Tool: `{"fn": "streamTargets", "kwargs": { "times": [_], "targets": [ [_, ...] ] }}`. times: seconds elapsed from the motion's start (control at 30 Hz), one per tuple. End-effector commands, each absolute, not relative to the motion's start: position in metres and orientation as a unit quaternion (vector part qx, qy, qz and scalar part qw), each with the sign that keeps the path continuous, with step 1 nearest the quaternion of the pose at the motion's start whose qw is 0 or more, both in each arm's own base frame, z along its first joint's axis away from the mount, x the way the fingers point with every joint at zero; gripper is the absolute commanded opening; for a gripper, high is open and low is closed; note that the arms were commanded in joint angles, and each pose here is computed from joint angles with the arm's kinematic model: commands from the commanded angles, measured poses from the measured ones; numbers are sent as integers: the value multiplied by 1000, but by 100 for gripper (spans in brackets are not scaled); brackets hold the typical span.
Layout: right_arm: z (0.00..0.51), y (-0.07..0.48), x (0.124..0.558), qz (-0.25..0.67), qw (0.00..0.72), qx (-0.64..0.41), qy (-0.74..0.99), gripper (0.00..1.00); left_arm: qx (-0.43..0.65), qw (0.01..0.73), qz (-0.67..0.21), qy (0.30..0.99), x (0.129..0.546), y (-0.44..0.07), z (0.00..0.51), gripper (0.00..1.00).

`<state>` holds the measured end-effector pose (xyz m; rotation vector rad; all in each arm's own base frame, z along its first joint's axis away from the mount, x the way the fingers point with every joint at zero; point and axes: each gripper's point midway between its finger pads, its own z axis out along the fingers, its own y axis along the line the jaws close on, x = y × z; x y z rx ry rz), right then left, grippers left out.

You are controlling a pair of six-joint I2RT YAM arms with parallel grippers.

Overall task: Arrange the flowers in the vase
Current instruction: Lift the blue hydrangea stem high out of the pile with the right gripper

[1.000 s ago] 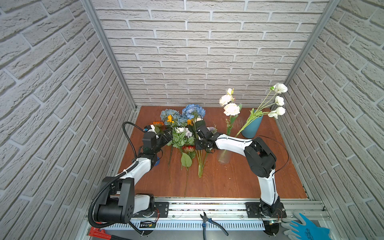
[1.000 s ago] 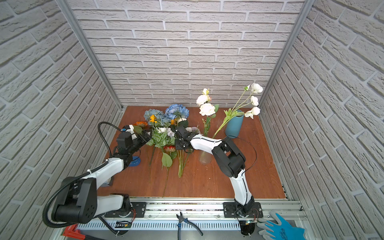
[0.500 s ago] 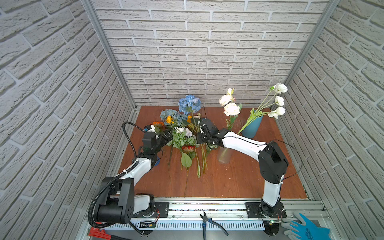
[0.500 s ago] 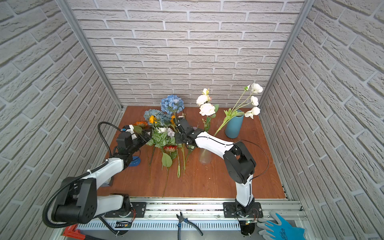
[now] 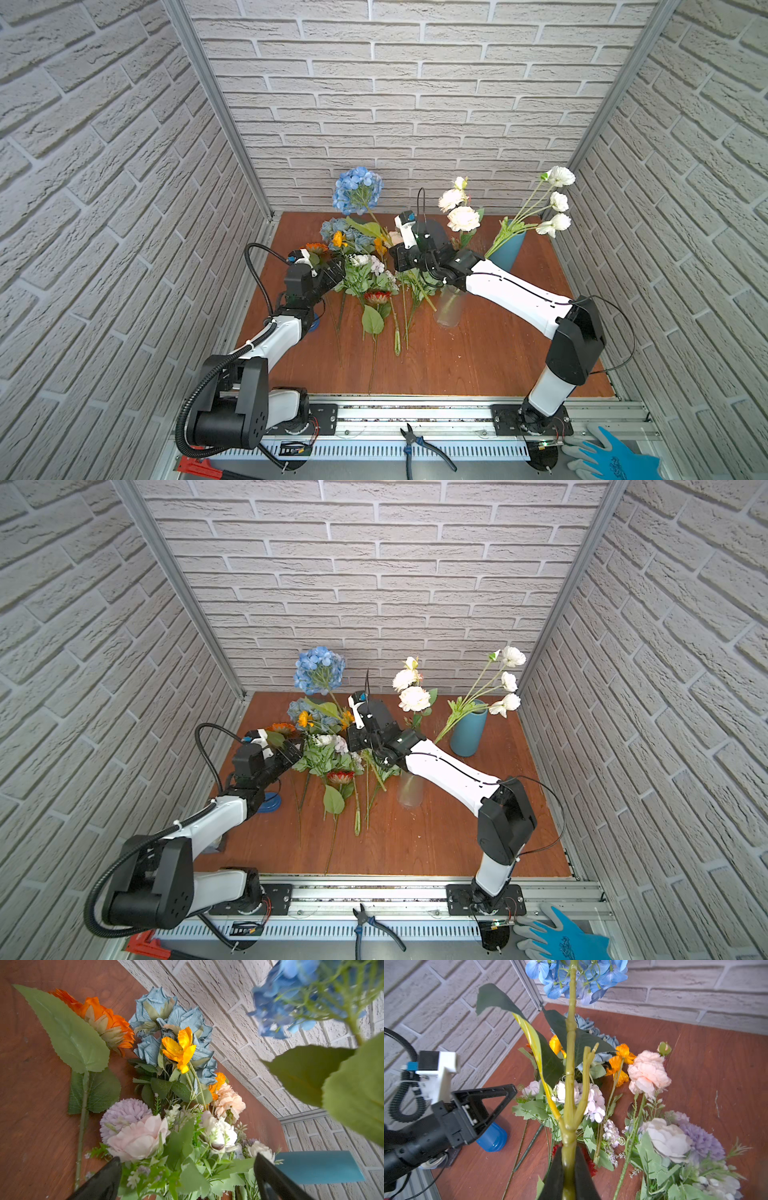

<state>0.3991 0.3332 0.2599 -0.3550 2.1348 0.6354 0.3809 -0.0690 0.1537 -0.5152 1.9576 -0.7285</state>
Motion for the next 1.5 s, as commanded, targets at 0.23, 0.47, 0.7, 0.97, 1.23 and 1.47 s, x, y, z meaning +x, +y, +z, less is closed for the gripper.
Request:
{"fn": "streamTargets", "kwargs": {
  "times": [0.23,0.47,0.7,0.97,1.23,1.47],
  "targets": [
    [341,320,370,317,544,-173,758,6,-68,537,-463,702,385,-155,288,98],
    [366,311,336,369,578,-192,702,6,-56,497,-480,721,402,-198,282,98],
    [349,314,322,392,557,-205,703,6,-15,489,-526,696,404,-245,307,98],
    [320,330,320,420,525,-217,708,6,12,495,-544,678,394,-265,327,98],
    [288,333,327,391,499,-222,741,7,28,503,-534,679,384,-268,335,98],
    [281,334,333,373,493,-229,752,15,46,496,-530,686,379,-277,333,98]
  ]
}}
